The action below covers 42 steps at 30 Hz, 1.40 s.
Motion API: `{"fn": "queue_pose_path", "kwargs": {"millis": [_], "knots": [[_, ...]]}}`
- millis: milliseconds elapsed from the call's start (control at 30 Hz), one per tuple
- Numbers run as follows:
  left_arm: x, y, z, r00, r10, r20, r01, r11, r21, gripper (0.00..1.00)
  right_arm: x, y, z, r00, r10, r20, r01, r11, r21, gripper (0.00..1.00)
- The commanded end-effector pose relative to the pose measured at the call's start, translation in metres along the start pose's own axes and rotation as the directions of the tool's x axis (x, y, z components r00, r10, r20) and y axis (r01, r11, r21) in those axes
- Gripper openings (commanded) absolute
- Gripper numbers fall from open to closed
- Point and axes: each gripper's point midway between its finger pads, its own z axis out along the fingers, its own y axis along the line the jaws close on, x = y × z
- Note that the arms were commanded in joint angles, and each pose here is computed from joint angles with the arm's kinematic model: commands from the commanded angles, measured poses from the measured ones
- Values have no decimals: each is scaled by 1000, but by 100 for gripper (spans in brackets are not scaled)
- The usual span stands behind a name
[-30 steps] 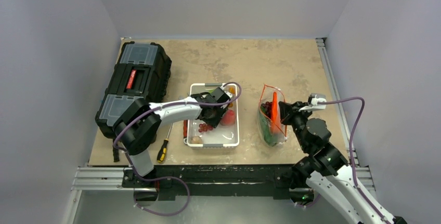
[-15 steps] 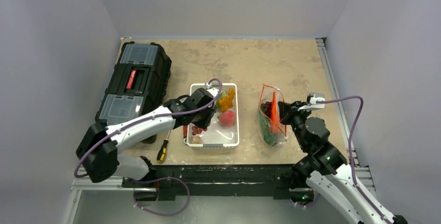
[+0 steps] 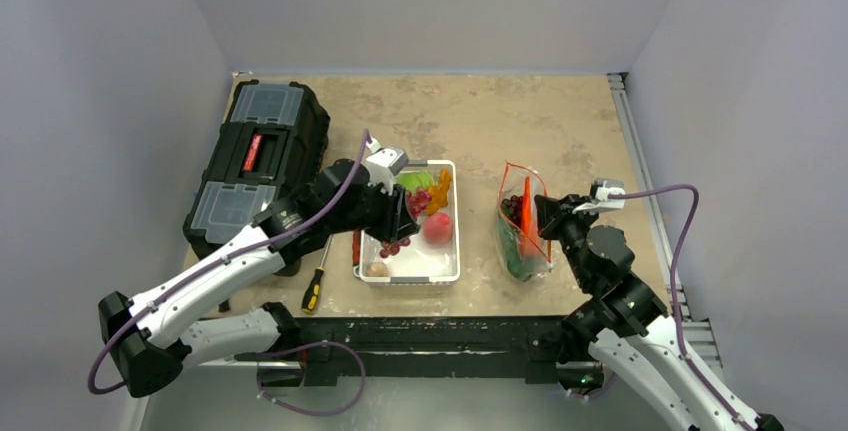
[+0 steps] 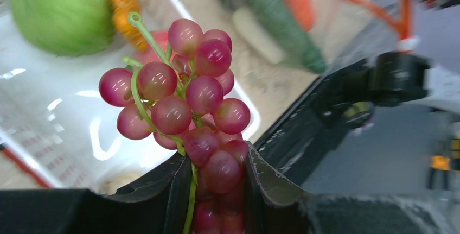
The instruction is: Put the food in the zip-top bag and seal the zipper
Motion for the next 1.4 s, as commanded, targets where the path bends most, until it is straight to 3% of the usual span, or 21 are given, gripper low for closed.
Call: {"fn": "queue_pose_path", "kwargs": {"millis": [0, 100, 200, 333, 467, 567, 667, 767, 900, 1000, 1367], "knots": [[-64, -78, -21, 979, -160, 126, 109, 934, 339, 6, -8, 6, 1, 1000, 16, 25, -16, 1000, -20, 0], [-80, -108, -14, 959, -271, 78, 203, 855, 478, 2, -8, 6, 0, 1000, 16, 26, -16, 1000, -21, 0], [-101, -140, -7, 924, -383, -15, 310, 724, 616, 0, -8, 6, 0, 1000, 14, 24, -14, 1000, -21, 0], [-134, -188, -5, 900, -425, -97, 330, 518, 789, 0, -8, 6, 0, 1000, 12, 23, -12, 1000, -25, 0], [-154, -226, 5, 870, -446, -209, 392, 372, 842, 0, -7, 7, 1, 1000, 9, 19, -8, 1000, -28, 0], [-159, -244, 27, 805, -483, -344, 509, 267, 818, 0, -9, 7, 0, 1000, 8, 25, -8, 1000, -26, 0], [-150, -248, 55, 683, -559, -470, 661, 201, 723, 0, -11, 6, -2, 999, 13, 35, -12, 999, -30, 0], [-140, -241, 72, 606, -637, -475, 721, 189, 667, 0, -11, 6, -3, 999, 18, 36, -17, 999, -31, 0], [-125, -218, 84, 592, -718, -367, 746, 315, 587, 0, -12, 6, -4, 999, 21, 41, -20, 999, -33, 0], [-112, -203, 91, 550, -763, -341, 796, 355, 490, 0, -12, 7, -4, 999, 20, 38, -18, 999, -34, 0], [-85, -184, 116, 422, -841, -339, 892, 319, 319, 0, -12, 6, -3, 999, 17, 39, -16, 999, -31, 0]]}}
